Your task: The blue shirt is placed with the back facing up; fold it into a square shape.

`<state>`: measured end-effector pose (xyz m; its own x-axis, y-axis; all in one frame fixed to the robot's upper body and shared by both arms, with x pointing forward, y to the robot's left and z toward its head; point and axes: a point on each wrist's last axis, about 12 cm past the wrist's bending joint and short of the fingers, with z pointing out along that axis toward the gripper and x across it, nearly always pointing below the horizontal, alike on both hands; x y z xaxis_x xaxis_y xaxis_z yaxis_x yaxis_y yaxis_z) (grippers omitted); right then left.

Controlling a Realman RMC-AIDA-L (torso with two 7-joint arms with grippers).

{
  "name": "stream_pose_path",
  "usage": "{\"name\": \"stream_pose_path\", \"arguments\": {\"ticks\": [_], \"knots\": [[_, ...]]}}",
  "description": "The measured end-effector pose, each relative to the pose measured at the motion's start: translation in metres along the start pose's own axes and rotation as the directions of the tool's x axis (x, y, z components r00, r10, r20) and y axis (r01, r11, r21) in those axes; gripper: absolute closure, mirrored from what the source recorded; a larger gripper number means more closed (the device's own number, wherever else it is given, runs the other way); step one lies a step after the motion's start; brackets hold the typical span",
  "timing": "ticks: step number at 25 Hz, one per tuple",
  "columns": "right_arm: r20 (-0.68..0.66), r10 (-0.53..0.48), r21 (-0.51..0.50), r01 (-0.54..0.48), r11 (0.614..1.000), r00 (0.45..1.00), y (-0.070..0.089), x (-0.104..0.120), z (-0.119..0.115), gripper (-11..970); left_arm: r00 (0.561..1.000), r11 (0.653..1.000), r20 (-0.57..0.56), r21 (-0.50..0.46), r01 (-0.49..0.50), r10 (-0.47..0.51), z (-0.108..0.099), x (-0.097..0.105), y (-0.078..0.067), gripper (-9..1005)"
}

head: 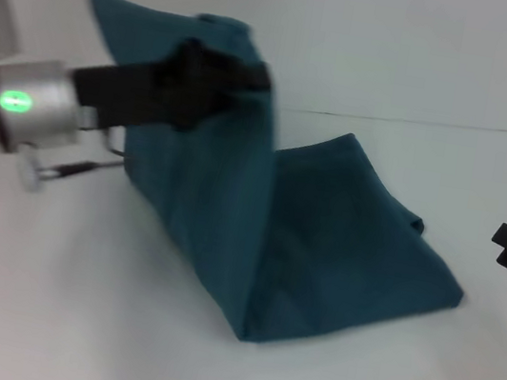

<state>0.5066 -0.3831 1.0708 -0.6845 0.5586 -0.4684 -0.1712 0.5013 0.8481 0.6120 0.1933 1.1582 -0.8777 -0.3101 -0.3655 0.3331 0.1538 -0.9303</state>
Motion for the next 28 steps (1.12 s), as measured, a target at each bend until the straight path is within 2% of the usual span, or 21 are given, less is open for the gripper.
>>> {"name": "stream_pose_path", "arguments": {"ticks": [5, 9, 13, 19, 23, 28], "knots": [[-0.004, -0.002, 0.003, 0.002, 1.0, 1.0, 0.0, 0.0, 0.001, 304, 0.994, 0.998, -0.107, -0.049, -0.04, 0.034, 0.044, 0.016, 0.002, 935], [-0.005, 0.002, 0.004, -0.002, 1.0, 1.0, -0.001, 0.001, 0.001, 304, 0.984, 0.994, -0.17, -0.088, -0.064, 0.049, 0.069, 0.03, 0.01, 920], [-0.009, 0.007, 0.011, -0.007, 1.0, 1.0, -0.002, 0.002, 0.002, 304, 0.98, 0.992, -0.189, -0.1, -0.079, 0.059, 0.08, 0.041, 0.017, 904], [-0.014, 0.006, 0.029, -0.006, 1.0, 1.0, -0.004, 0.002, 0.002, 304, 0.983, 0.993, -0.161, -0.074, -0.095, 0.082, 0.083, 0.044, 0.018, 881], [-0.013, 0.005, 0.032, -0.005, 0.999, 1.0, -0.004, 0.001, 0.003, 305, 0.979, 0.992, -0.168, -0.032, -0.126, 0.119, 0.083, 0.043, 0.013, 865], [-0.011, 0.005, 0.035, -0.004, 0.999, 1.0, -0.004, 0.0, 0.003, 305, 0.967, 0.988, -0.2, 0.015, -0.155, 0.155, 0.087, 0.045, 0.005, 765]]}}
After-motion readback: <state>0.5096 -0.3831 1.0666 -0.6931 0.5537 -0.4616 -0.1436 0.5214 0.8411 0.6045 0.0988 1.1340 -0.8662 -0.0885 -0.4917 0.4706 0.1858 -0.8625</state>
